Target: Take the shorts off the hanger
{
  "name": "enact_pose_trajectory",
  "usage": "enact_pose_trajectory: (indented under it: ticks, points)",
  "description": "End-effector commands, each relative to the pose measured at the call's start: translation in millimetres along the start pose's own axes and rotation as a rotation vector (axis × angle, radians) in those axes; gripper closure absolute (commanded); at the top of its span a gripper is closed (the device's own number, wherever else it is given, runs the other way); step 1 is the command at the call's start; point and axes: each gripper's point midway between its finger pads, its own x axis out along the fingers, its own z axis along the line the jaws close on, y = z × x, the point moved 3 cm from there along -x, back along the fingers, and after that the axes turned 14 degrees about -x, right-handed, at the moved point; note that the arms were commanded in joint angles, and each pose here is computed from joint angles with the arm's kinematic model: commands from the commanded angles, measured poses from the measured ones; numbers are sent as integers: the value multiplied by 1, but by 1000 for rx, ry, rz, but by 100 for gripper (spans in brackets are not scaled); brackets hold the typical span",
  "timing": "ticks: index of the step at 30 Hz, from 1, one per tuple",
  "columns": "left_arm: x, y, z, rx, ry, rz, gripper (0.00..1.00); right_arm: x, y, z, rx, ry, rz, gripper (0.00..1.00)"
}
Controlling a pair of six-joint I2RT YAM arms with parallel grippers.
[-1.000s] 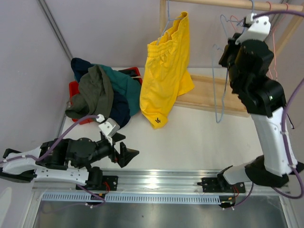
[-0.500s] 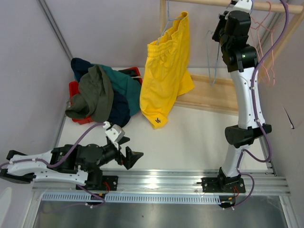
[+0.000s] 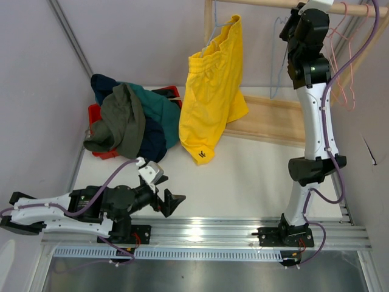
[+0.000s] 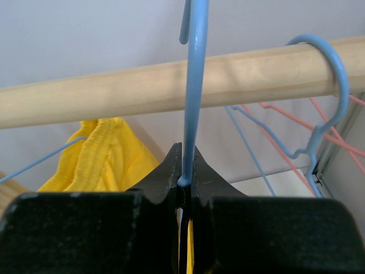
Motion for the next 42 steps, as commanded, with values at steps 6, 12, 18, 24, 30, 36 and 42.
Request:
enact_pose_trajectory:
  ticks: [6,12,18,24,30,36,42]
  points:
    - [3,0,2,-4,-22,-11,1,50,26,-32,37,87,-29,100]
    - [4,2,5,-8,-43,-10,1,60,43,-32,33,75,6,100]
    - [6,1,5,-1,-52,-10,1,40,45,-37,54,81,34,100]
    - [6,2,4,0,-50,-11,1,11,38,-46,54,99,44,2]
    - [5,2,5,-5,-52,-8,1,-18,30,-57,53,119,55,1]
    - [4,1,6,-5,-58,-15,1,-79,-9,-68,92,134,-16,1]
    - [4,-2,9,8,-75,-27,1,-135,-36,-21,198,-96,-85,1]
